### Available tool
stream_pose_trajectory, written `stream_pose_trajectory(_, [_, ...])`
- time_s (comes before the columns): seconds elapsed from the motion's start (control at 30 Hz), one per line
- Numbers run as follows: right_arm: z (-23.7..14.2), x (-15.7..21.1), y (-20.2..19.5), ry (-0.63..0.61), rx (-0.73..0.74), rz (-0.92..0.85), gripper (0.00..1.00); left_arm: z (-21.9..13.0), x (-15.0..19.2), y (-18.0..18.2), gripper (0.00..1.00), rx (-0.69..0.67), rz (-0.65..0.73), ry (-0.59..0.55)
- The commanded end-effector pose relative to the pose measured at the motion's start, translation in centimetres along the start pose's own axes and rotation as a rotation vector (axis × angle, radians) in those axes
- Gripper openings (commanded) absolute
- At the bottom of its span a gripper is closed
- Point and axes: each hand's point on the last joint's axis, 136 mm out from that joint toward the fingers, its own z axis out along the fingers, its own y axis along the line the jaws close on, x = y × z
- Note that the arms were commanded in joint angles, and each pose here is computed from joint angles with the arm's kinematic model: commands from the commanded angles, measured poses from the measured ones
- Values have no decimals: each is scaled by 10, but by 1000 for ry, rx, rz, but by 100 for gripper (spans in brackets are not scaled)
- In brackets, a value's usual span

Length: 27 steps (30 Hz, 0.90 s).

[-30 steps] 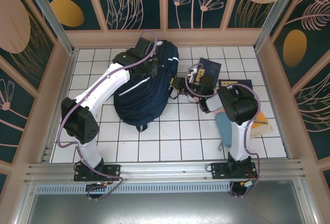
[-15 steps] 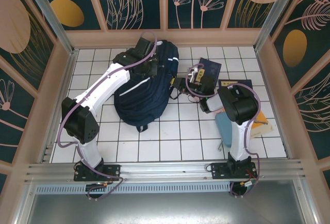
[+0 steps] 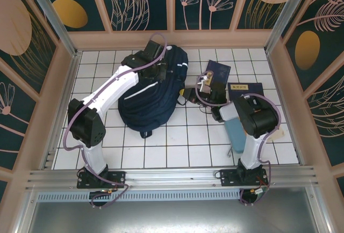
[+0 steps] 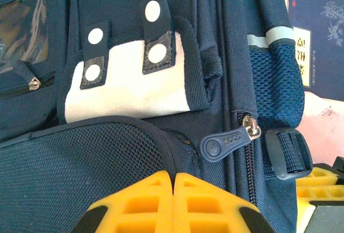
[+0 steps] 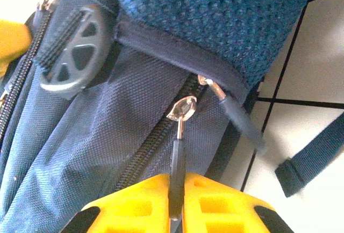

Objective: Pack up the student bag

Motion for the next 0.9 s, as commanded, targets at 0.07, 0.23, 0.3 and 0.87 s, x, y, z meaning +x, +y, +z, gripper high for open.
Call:
stream_pose_trajectory(0.07, [-3,22,1,59,81,-79,6,-3,-47,-26,0,108,-38,-157])
stream_pose_trajectory(0.23, [-7,38,1,93,109,-89,0,11,-52,-33,0,128,-52,-161])
stream_pose_trajectory(0.3, [-10,46,4,111,105,-88,0,16,-54,-31,0,111,-51,-165])
stream_pose_trajectory(0.87, [-6,120,33,313,241,-301,0,61,-76,-46,0,132,-106,-184])
